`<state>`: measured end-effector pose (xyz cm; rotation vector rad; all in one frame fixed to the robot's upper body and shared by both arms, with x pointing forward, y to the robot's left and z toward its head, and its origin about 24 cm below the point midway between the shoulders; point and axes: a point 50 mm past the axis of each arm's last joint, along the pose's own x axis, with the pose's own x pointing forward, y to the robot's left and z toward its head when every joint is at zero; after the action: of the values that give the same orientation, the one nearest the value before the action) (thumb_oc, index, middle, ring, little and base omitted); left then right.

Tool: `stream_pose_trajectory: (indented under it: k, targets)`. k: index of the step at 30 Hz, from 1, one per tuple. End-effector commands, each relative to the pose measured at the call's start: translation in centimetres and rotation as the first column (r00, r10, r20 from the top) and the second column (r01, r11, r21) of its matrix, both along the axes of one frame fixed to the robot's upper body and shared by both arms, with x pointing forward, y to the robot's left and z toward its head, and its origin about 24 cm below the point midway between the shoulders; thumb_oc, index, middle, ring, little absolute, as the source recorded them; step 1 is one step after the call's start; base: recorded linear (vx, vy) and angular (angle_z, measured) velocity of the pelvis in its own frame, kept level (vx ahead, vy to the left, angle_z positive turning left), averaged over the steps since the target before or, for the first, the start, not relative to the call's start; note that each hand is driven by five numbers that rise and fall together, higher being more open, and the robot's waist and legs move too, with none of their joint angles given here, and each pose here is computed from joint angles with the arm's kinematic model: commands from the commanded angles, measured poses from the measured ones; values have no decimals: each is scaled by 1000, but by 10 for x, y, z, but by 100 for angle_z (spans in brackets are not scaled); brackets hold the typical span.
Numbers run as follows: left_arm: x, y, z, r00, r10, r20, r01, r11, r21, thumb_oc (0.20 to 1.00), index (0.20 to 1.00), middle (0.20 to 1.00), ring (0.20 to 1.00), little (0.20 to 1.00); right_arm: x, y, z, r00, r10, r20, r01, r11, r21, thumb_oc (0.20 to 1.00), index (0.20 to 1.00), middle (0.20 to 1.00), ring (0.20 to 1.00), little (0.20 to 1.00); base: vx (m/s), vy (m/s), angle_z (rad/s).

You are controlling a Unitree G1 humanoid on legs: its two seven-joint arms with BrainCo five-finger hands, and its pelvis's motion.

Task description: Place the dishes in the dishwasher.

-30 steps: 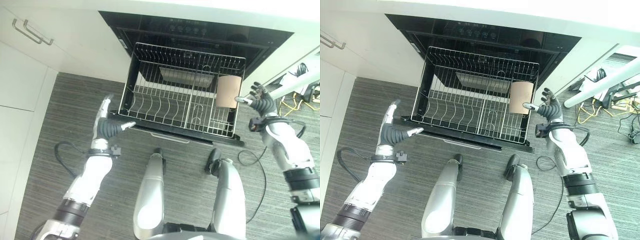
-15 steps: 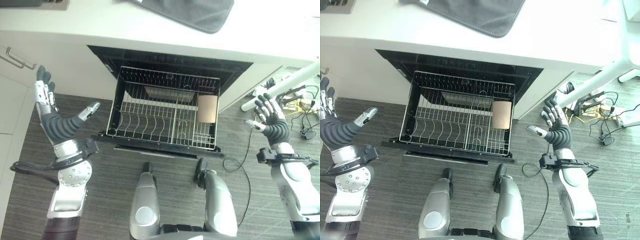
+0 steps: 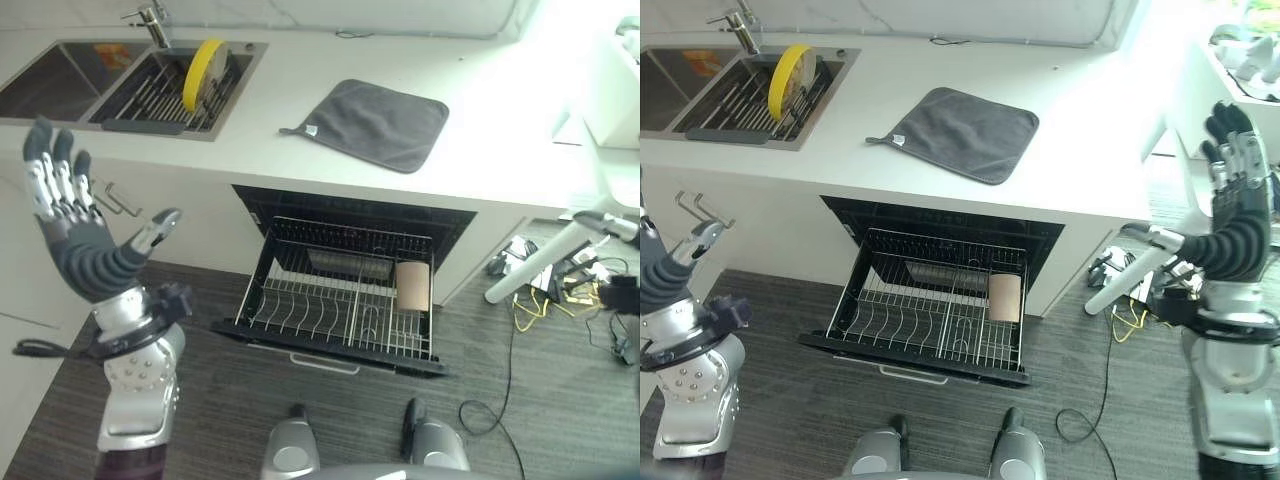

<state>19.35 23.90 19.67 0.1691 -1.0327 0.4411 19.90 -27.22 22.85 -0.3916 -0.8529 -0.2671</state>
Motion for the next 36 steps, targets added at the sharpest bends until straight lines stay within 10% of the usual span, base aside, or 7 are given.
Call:
stream_pose_trajectory:
  k: [1,20,36]
  targets:
    - [-11,4,18,998,-3,67,-3,996,92,1000,1000,1000,1000,1000,-14,17,7,986,79,145,-88,995,52,1000,1000,1000,1000,1000,-56,443,-31]
    - [-2,-8,14,991,-126,-36,129,987,99,1000,1000,1000,1000,1000,-11,32,13,973,172,154,-173,985,-6,1000,1000,1000,1000,1000,-100,126,-6]
    - [-3,3,15,981,-120,-150,150,966,211,1000,1000,1000,1000,1000,-18,45,14,951,258,169,-254,966,-45,1000,1000,1000,1000,1000,130,542,-7]
